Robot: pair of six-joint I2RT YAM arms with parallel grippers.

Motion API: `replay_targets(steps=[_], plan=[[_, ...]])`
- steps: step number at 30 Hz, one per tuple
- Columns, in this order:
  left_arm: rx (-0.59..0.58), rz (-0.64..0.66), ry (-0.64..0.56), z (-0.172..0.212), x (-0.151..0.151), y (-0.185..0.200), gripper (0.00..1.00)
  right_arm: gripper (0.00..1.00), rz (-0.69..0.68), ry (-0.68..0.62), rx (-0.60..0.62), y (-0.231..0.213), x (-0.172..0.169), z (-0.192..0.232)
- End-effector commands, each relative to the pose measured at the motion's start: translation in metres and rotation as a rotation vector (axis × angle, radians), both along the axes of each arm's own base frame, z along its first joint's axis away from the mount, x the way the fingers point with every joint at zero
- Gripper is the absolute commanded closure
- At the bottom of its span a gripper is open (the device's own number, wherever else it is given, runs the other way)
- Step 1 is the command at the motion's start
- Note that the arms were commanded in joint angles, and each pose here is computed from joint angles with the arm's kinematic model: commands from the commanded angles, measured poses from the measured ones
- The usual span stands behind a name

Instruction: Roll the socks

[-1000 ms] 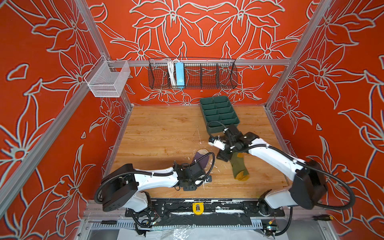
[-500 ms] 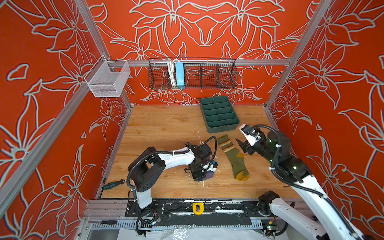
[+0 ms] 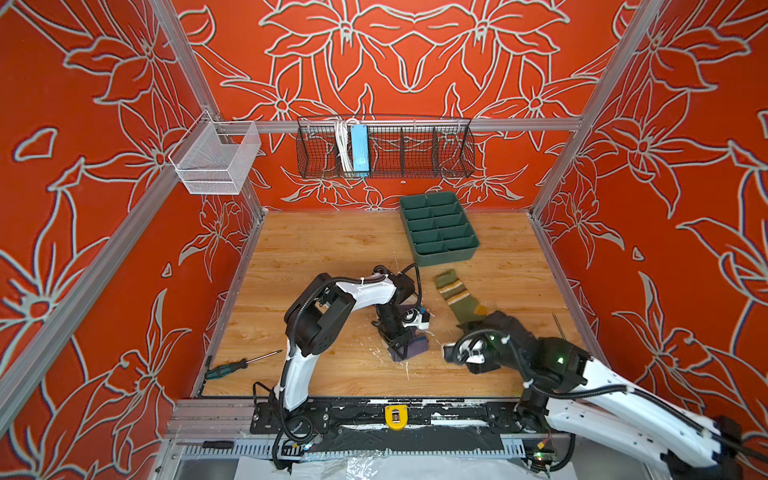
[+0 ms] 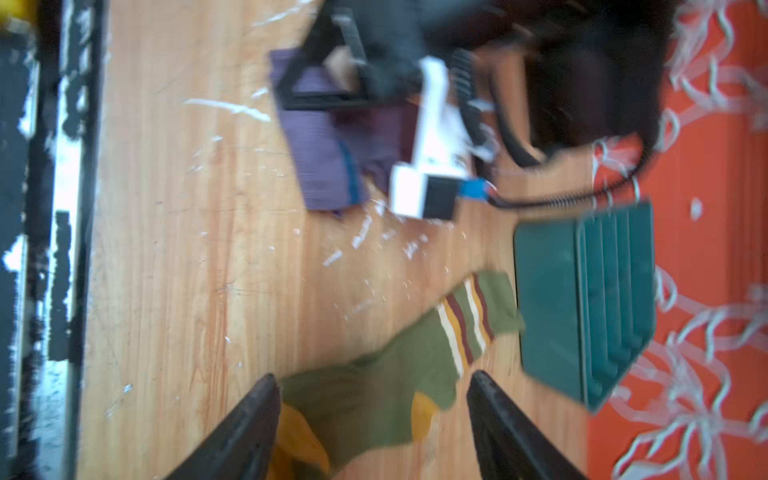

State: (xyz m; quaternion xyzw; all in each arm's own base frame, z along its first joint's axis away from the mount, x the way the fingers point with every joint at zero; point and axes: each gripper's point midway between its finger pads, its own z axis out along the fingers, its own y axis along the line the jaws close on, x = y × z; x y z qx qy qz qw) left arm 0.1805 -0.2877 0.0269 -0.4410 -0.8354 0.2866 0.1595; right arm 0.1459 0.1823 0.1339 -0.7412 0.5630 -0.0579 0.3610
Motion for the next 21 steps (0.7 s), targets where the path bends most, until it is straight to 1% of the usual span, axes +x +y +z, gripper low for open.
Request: replay_targets(steps=[1, 6, 8, 11, 16, 18, 20, 21], plan=[[0.016, -0.001, -0.001, -0.012, 0.005, 0.0, 0.88, 0.26, 0.057, -0.214, 0.036, 0.037, 0.014, 0.01], [0.018, 0.0, -0.007, -0.012, 0.005, 0.002, 0.88, 0.27, 0.066, -0.129, 0.069, 0.081, 0.012, -0.019], [0.016, 0.001, -0.011, -0.012, 0.006, 0.003, 0.88, 0.27, 0.063, -0.125, 0.078, 0.095, 0.017, -0.031], [0.016, 0.004, -0.012, -0.011, 0.006, 0.004, 0.88, 0.28, 0.039, -0.127, 0.05, 0.106, 0.026, -0.05], [0.009, 0.003, -0.019, -0.01, 0.007, 0.003, 0.88, 0.37, 0.025, -0.085, -0.031, 0.105, 0.028, -0.092], [0.007, 0.003, -0.022, -0.009, 0.007, 0.003, 0.88, 0.4, 0.014, -0.071, -0.045, 0.102, 0.027, -0.102], [-0.001, 0.003, -0.027, -0.008, 0.007, 0.002, 0.88, 0.47, 0.006, -0.058, -0.067, 0.098, 0.028, -0.111], [-0.006, 0.003, -0.032, -0.007, 0.008, 0.002, 0.88, 0.54, 0.002, -0.055, -0.082, 0.097, 0.028, -0.116]])
